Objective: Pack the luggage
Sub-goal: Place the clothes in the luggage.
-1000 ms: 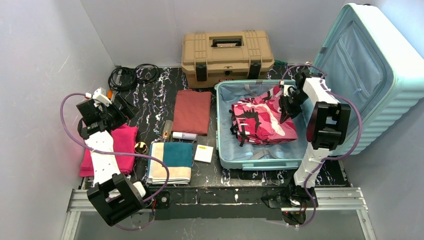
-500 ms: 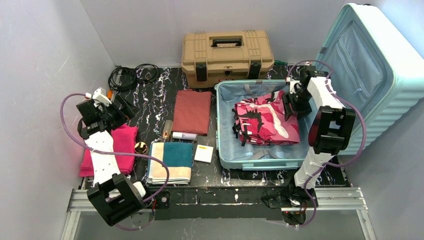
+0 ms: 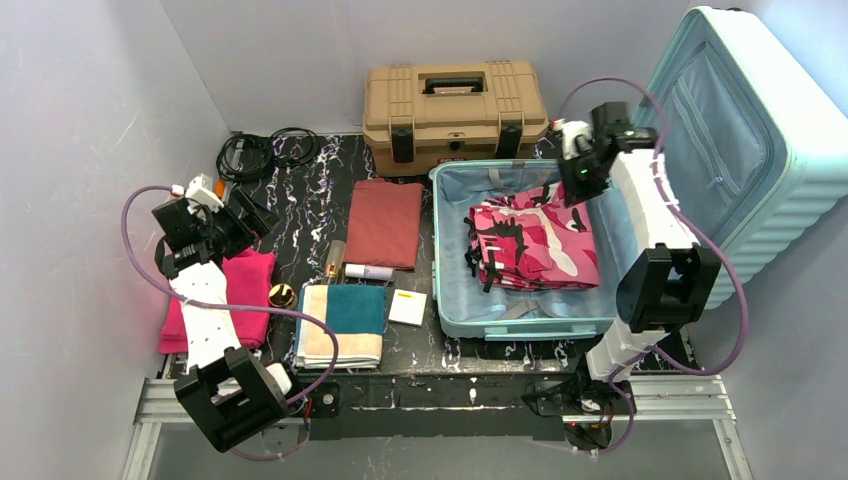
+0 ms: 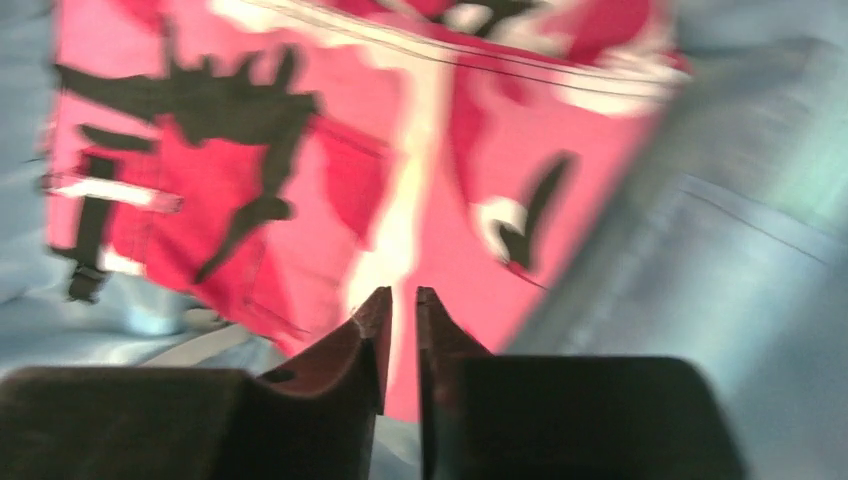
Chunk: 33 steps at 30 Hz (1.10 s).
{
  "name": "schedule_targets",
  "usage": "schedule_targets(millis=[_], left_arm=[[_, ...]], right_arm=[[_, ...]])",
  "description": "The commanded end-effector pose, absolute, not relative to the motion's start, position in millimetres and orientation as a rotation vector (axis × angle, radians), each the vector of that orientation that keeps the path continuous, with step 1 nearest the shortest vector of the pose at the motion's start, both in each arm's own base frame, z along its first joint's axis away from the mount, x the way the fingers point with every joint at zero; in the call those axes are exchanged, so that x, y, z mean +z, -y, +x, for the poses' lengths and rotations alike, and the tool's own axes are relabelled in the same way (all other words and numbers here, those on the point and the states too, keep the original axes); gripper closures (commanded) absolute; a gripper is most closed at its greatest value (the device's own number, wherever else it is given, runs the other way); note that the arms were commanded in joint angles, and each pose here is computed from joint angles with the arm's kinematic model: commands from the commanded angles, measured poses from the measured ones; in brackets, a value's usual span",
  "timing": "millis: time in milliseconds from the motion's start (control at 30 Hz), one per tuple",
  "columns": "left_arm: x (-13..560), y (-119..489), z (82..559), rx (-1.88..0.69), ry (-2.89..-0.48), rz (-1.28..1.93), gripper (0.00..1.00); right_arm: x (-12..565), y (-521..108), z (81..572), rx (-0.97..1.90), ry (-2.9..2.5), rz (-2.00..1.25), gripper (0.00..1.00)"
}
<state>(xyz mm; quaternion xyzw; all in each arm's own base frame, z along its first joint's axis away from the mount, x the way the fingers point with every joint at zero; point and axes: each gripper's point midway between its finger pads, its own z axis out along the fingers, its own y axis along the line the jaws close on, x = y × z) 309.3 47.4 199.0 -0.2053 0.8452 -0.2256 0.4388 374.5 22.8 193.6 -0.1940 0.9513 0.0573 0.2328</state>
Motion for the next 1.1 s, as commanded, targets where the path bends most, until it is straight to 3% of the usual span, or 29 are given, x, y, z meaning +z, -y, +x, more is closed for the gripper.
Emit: schedule_targets(millis=[0,133,500,867,1067], left_arm=[[211.2,-40.9,307.4,-0.592,-2.066,-0.458,0.06],[212.3,-39.6,305.7,-0.584,-2.068,-0.426,0.06],[205.6,-38.1,293.7,-0.525,-2.095,-0.346,0.06],[208.7,-36.4,295.6,-0.539,-2.086,-0.329,0.06],[207.5,-35.4,293.6,-0.536,-2.084,-0.322,0.06]], right_arm=[[167.1,-103.1,355.9,0.298,-2.531,-0.827,0.87],[135.2,-142.2,361.0,0.339,-2.476,-0.881,0.99],[66.1,-178.9,350.3,0.492,-2.589,-0.971,0.99],[154.8,-200.5,387.6,0.51,-2.31,-0.886,0.99],[133.0,-207.4,403.1,0.514,-2.355,-0.866,0.99]])
